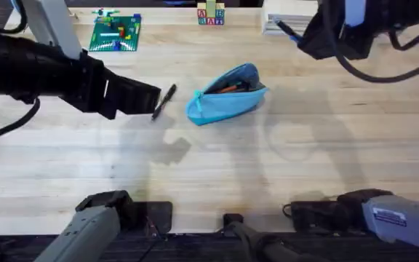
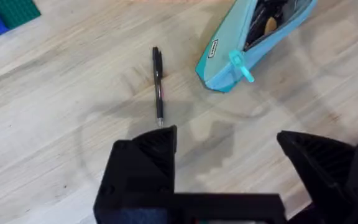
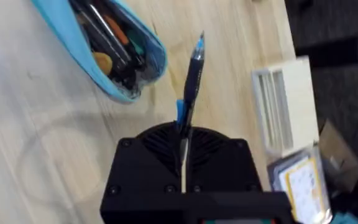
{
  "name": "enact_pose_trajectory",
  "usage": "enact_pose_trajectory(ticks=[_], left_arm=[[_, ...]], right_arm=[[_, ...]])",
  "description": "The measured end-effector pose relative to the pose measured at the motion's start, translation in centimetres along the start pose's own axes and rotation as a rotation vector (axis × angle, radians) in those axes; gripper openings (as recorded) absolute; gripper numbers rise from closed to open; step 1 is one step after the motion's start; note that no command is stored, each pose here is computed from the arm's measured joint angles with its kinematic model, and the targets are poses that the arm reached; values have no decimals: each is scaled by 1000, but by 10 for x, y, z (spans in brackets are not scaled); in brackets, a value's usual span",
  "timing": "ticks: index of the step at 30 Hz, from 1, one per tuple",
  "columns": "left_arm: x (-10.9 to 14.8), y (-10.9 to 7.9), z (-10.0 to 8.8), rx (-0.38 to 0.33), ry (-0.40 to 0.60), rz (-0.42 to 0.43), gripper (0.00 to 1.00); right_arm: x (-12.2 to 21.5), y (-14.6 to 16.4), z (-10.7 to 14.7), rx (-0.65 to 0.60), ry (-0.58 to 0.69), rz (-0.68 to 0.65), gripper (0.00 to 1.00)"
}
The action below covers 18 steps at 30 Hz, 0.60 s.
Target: Unzip the bag, pick up the pens from the table one at a time and place them inside, then zip the bag closed.
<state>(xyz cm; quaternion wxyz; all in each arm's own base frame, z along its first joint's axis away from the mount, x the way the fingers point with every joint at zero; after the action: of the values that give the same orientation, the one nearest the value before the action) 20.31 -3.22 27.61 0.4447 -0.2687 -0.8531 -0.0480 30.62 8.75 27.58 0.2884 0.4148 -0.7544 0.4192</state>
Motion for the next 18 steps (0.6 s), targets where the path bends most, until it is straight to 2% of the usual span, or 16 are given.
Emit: enact_pose_trajectory(ticks=[5, 6, 8, 18], left_arm=[[0, 1, -1, -3, -5, -3, 995], [0, 1, -1, -3, -5, -3, 995], [0, 1, -1, -3, -5, -3, 995], [0, 1, -1, -3, -5, -3, 995]], right_arm=[[-11, 1, -7, 117, -65, -48, 31], [-21, 2, -11, 184, -111, -82, 31], [-29, 4, -11, 224, -136, -115, 31], [-72, 19, -4, 329, -197, -283, 31]])
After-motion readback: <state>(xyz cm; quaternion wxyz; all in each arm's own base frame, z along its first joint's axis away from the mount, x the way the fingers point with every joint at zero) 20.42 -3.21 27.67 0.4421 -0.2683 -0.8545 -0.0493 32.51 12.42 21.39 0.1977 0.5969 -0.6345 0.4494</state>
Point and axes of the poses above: each hand's point on the last joint's axis, 136 mm out from that joint toward the fingers, its own x axis back along the fingers, its own y axis along the line the jaws close on, z = x × y, the point moved 4 cm from there along x, back along the fingers
